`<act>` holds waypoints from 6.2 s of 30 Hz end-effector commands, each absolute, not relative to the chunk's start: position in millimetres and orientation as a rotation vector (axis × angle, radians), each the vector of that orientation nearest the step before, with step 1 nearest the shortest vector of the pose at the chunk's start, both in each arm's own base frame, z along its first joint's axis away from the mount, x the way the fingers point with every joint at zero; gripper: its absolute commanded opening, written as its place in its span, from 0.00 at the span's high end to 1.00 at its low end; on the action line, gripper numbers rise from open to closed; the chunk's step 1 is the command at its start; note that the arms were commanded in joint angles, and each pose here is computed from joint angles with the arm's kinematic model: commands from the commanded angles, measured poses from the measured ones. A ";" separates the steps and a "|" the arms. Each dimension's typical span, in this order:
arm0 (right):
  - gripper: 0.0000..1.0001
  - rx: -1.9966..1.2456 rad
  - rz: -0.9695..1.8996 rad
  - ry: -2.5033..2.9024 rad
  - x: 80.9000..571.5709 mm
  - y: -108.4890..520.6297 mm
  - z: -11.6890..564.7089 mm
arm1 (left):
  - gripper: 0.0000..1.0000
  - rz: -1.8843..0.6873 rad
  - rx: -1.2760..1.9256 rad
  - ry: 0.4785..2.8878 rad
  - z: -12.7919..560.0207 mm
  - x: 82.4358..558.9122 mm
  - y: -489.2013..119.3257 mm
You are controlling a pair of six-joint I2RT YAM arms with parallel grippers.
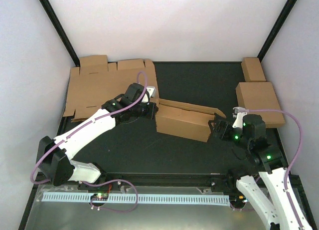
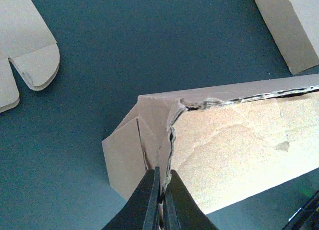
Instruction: Fold the paper box
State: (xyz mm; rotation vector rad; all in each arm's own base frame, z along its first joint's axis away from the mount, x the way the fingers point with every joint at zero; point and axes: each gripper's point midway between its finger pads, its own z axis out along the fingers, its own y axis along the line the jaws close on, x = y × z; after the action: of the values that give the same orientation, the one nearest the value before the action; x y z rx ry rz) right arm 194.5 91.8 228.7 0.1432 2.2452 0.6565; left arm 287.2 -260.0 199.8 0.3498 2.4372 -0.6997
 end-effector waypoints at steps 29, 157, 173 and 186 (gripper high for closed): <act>0.00 0.059 0.791 2.316 177.4 111.2 230.1 | 0.96 -0.602 0.374 2.559 170.5 270.1 -245.7; 0.98 -0.959 0.883 1.997 100.0 281.9 203.6 | 0.98 -0.487 0.420 2.557 162.3 261.8 -249.8; 0.98 -0.738 0.555 2.021 153.3 280.9 190.4 | 0.99 -0.499 0.429 2.559 168.9 257.7 -250.1; 0.98 -0.674 0.531 2.042 204.7 302.2 190.1 | 0.98 -0.499 0.447 2.567 173.6 255.0 -254.6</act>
State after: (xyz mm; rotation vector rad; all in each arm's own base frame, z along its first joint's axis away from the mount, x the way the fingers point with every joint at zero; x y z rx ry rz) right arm 187.1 291.8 168.7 -0.7273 2.0989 0.4590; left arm 276.5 -260.1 200.8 0.3863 2.4231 -0.5570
